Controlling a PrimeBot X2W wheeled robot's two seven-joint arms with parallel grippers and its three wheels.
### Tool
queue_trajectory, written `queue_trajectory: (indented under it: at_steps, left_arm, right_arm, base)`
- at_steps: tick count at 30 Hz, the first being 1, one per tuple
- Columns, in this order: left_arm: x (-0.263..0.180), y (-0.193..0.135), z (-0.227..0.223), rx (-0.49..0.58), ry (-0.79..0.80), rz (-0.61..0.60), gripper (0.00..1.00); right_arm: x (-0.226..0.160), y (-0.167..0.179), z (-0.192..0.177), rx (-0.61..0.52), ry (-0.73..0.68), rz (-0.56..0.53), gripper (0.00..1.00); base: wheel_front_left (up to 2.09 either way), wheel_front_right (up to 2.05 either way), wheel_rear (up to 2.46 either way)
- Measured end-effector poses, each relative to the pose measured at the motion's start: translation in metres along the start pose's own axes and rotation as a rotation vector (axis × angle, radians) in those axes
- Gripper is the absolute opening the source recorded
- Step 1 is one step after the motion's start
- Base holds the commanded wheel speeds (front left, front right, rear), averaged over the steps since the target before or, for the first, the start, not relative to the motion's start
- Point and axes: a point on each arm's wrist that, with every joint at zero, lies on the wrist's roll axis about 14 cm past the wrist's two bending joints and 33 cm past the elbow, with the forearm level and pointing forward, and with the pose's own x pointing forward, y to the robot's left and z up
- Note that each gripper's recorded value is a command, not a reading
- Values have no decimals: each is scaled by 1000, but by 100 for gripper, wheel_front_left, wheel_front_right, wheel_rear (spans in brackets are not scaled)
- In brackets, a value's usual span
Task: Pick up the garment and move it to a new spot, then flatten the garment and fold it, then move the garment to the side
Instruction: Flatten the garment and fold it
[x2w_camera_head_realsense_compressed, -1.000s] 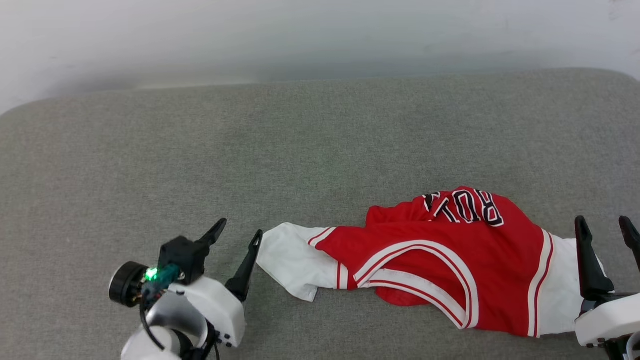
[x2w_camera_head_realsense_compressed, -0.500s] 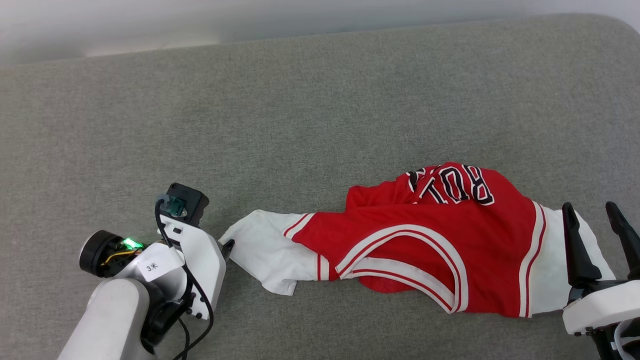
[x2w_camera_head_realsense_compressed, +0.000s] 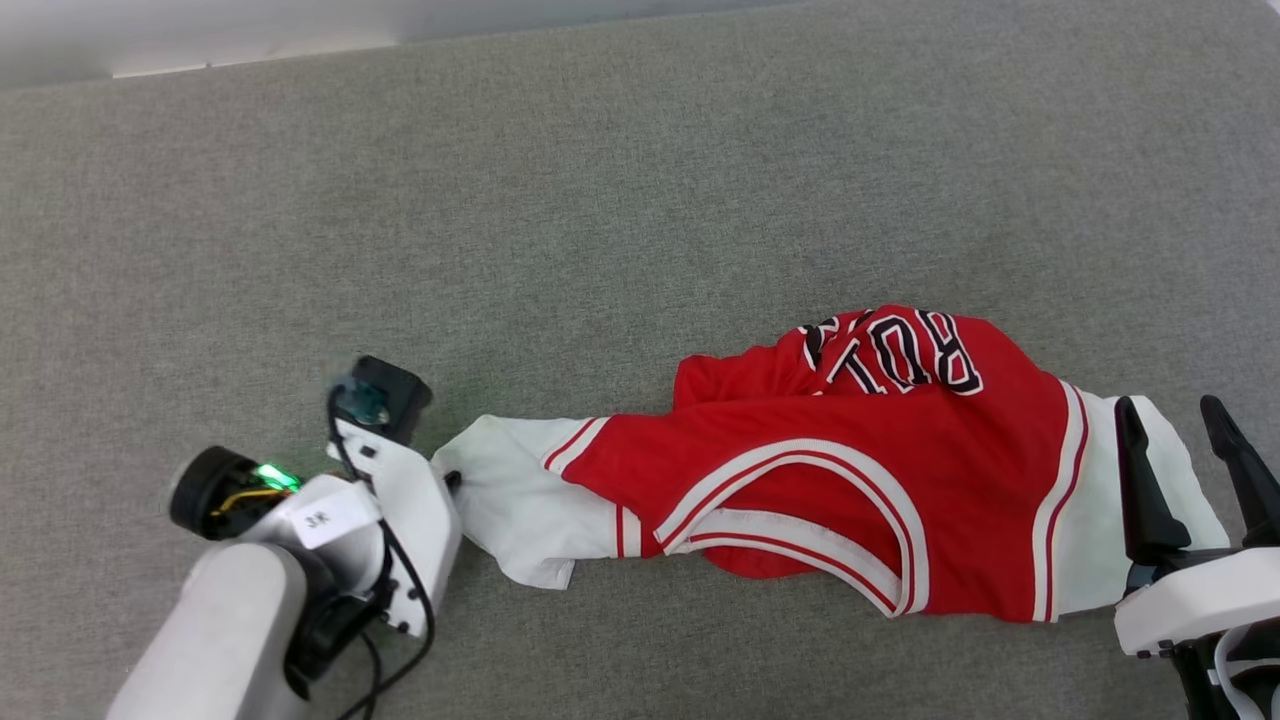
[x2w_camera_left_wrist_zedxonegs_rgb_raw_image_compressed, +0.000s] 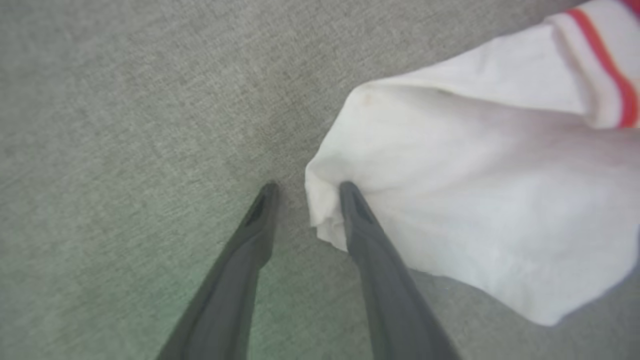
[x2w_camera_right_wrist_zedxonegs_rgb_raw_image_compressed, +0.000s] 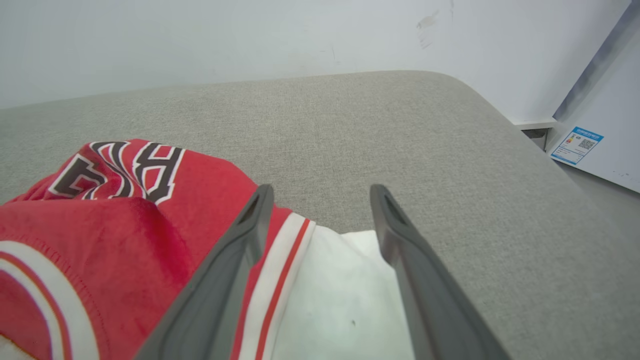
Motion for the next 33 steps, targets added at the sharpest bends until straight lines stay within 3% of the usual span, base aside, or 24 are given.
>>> queue_trajectory:
  at_steps: [6,10,14,19,24,33]
  left_arm:
    - [-2,-5,-4,2,-5,-15,0]
    - [-14,14,8,-42,-125,83,0]
    - [-38,40,27,-74,-271,189,0]
    - [-67,47,35,-71,-384,246,0]
    - [-88,39,32,-72,-437,248,0]
    - [-106,22,25,-80,-478,232,0]
  right_arm:
    - [-1,-2,-3,-15,13,-3,100]
    - [-6,-5,-3,-18,44,-4,100]
    - [-20,-18,-18,-22,169,-24,100]
    - [-43,-27,-41,-14,370,-29,100]
    - [-59,-39,-56,-60,532,-54,100]
    - [-52,-38,-77,-70,679,-61,100]
  base:
    - [0,0,0]
    - [0,0,0]
    - [0,0,0]
    - [0,0,0]
    - [0,0,0]
    - [0,0,0]
